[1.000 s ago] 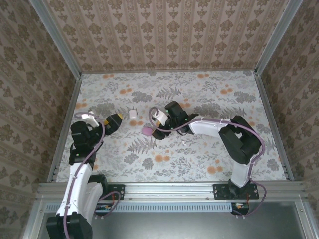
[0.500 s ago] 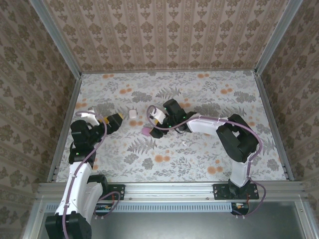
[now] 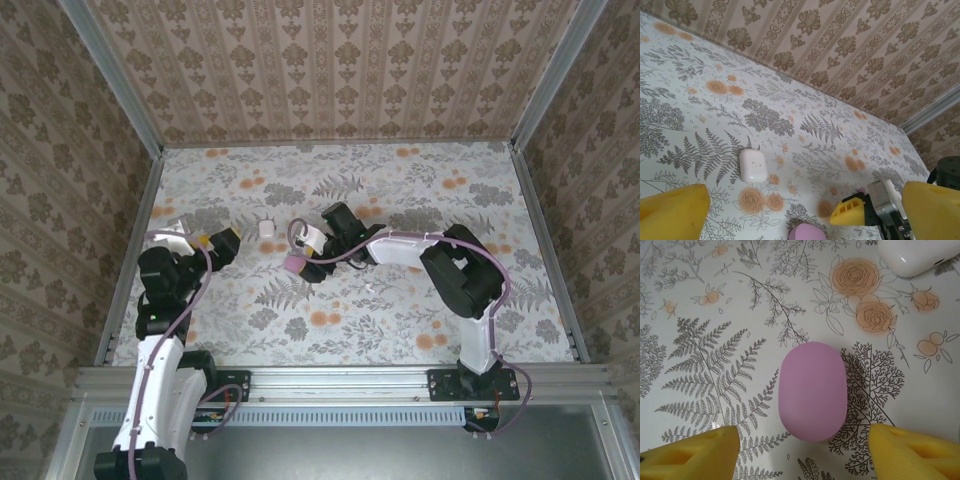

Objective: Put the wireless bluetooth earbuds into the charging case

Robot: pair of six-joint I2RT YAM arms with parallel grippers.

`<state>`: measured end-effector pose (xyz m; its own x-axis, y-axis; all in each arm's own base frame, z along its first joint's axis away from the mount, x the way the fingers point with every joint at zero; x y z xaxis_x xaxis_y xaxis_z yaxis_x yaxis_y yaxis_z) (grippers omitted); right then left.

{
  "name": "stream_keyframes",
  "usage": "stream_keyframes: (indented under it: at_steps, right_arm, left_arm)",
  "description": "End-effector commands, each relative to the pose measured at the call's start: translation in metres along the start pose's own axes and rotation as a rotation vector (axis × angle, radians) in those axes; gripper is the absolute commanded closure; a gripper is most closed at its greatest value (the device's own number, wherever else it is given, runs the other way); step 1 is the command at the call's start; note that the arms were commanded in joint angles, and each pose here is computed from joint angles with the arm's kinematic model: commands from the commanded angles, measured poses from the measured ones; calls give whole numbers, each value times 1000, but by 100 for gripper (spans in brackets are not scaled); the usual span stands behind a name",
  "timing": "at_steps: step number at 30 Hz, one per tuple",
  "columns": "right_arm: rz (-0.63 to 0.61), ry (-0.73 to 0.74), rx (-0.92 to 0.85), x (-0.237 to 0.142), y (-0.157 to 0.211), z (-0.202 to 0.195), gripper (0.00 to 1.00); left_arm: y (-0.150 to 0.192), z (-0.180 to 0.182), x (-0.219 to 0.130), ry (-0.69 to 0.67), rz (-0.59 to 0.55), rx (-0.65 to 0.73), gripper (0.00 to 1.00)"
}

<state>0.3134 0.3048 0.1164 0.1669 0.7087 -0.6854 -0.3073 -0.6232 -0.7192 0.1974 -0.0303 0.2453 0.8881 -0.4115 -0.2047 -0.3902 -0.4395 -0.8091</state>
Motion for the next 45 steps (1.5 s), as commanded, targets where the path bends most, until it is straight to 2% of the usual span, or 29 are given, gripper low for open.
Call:
stream_keyframes:
  at_steps: [1,9,15,35,39,42,45]
  right_arm:
    - [20,-26,-30,7,-3,0,30]
    - [88,-64,-44,19,-2,0,31]
    - [130,-77,-49,30,2,1,37]
    - [211,-10,-70,54,10,1,48]
    - [210,18,-85,55,11,4,54]
    - [183,35,-89,51,7,5,63]
    - [139,57,-95,40,-1,9,64]
  left_arm:
    - [1,-1,-5,-28,-2,13,0]
    - [0,-2,-11,-40,-24,18,0]
    - [1,-2,-11,-43,-18,14,0]
    - [1,-1,-10,-55,-18,16,0]
    - [0,-1,-11,-57,-18,15,0]
    - [0,-1,-11,-58,-11,12,0]
    - [0,-2,-12,-58,-4,0,0]
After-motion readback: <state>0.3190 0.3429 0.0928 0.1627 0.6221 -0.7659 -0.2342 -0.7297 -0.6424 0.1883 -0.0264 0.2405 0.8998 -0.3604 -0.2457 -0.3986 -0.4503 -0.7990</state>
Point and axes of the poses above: each hand's point on the last joint's axis, 136 mm out from that joint toward the fingers, its own x axis out along the fingers, its own z axis along the line the jaws close on, y = z × x, the point moved 9 cm from there along -x, back along the fingers, and after that the axes turned 1 degree about x, right-handed, at the moved point
